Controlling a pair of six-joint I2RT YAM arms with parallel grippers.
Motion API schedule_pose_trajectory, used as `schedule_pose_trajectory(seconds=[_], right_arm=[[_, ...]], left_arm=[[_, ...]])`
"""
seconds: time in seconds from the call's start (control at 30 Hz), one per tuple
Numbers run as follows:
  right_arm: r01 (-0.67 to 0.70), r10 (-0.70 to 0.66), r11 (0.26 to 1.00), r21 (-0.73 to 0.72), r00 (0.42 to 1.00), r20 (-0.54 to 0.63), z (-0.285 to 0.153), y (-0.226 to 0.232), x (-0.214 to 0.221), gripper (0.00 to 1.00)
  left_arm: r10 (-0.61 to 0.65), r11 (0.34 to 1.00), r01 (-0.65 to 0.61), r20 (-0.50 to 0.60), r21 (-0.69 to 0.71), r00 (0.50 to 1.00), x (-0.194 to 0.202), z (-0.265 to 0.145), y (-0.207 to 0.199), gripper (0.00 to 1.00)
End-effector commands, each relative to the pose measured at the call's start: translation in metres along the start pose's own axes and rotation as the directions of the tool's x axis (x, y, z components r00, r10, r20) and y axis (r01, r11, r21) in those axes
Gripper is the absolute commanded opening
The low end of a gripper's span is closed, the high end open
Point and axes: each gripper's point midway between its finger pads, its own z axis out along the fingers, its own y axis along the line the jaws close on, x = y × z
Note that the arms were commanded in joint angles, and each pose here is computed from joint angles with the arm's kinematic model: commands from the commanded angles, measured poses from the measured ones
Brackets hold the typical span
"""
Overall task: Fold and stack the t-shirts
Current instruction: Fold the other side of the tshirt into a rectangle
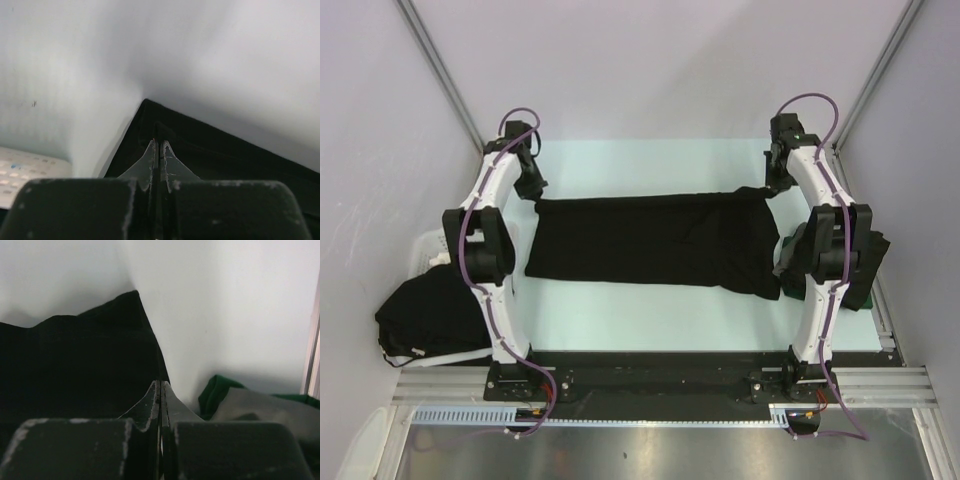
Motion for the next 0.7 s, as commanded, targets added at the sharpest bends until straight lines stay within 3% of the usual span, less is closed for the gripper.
schedule_pose_trajectory(seconds=[0.0, 0.33, 0.67], right_arm=[[-0.057, 0.059, 0.997, 0.046, 0.998, -0.031, -0.035, -0.019, 0.005, 0.0], [-0.106, 0.106, 0.994, 0.009, 0.983, -0.15, -0.046, -0.007, 0.026, 0.0], [-0.142, 0.13, 0.99, -0.007, 0.926, -0.355, -0.064, 0.005, 0.073, 0.0]], left_arm=[[0.018, 1.0, -0.017, 0.033, -0.019, 0.999, 0.004, -0.042, 0.021, 0.0], [0.05, 0.998, -0.052, -0.081, -0.027, 0.996, 0.063, -0.055, 0.042, 0.0], [0.066, 0.998, -0.067, -0.118, -0.005, 0.991, 0.083, -0.062, 0.045, 0.0]])
